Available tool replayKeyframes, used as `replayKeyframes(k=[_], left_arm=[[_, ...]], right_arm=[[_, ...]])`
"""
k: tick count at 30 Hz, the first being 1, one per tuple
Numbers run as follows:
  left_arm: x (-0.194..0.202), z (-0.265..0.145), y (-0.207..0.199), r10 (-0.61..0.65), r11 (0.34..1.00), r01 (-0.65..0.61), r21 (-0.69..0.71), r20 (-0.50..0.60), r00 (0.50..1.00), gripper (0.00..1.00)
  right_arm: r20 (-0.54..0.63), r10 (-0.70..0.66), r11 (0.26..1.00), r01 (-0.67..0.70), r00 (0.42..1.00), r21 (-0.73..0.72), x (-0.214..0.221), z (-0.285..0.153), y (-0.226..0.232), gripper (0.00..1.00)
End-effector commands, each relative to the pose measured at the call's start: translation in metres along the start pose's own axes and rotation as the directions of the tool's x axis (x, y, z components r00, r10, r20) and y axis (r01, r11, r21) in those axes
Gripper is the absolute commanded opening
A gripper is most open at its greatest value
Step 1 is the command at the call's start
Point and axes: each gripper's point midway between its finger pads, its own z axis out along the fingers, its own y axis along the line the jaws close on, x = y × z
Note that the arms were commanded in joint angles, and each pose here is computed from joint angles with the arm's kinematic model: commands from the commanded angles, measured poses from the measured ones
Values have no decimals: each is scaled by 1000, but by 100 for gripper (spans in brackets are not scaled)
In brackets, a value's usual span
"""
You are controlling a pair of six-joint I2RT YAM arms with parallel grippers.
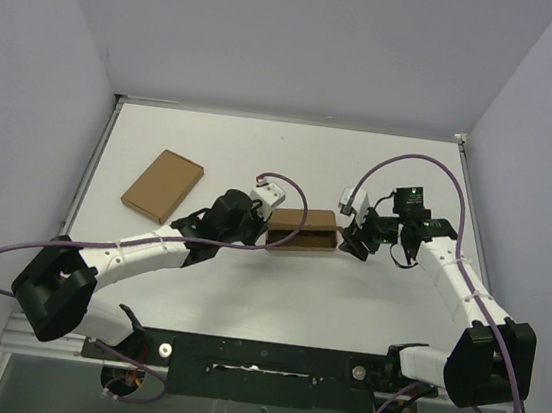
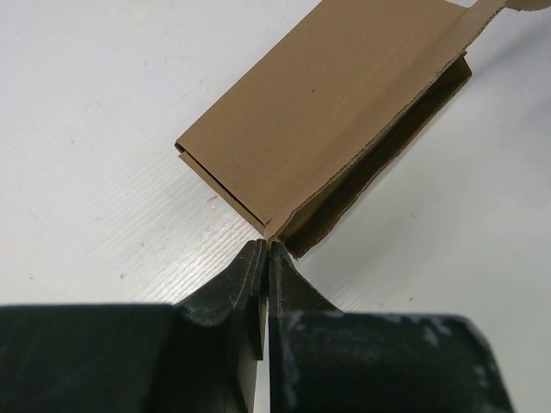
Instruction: Fold the paper box
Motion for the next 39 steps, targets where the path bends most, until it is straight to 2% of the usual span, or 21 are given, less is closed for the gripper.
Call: replayKeyframes(k=[1,8,21,29,35,39], left_arm=[[-22,3,-4,-21,1000,20,2,43,999,0],[-22,6,-5,-44,999,44,0,40,998,0],[-17,11,-7,-87,996,88,-8,34,996,0],[-10,17,-5,-200,978,200,-53,20,980,0],[-7,19,-3,-186,980,186,-64,16,982,0],[-10,19,-4,-173,983,173,-58,14,985,0]], right_arm=[[-22,54,996,-52,998,73,3,-3,-13,48],[-37,74,994,-71,997,78,9,2,-13,24],[-85,133,983,-121,987,140,21,17,-21,0],[-57,184,971,-173,981,163,23,23,-23,0],[-60,154,979,-144,986,146,20,19,-23,1],[-48,93,989,-87,995,120,16,7,-22,23]])
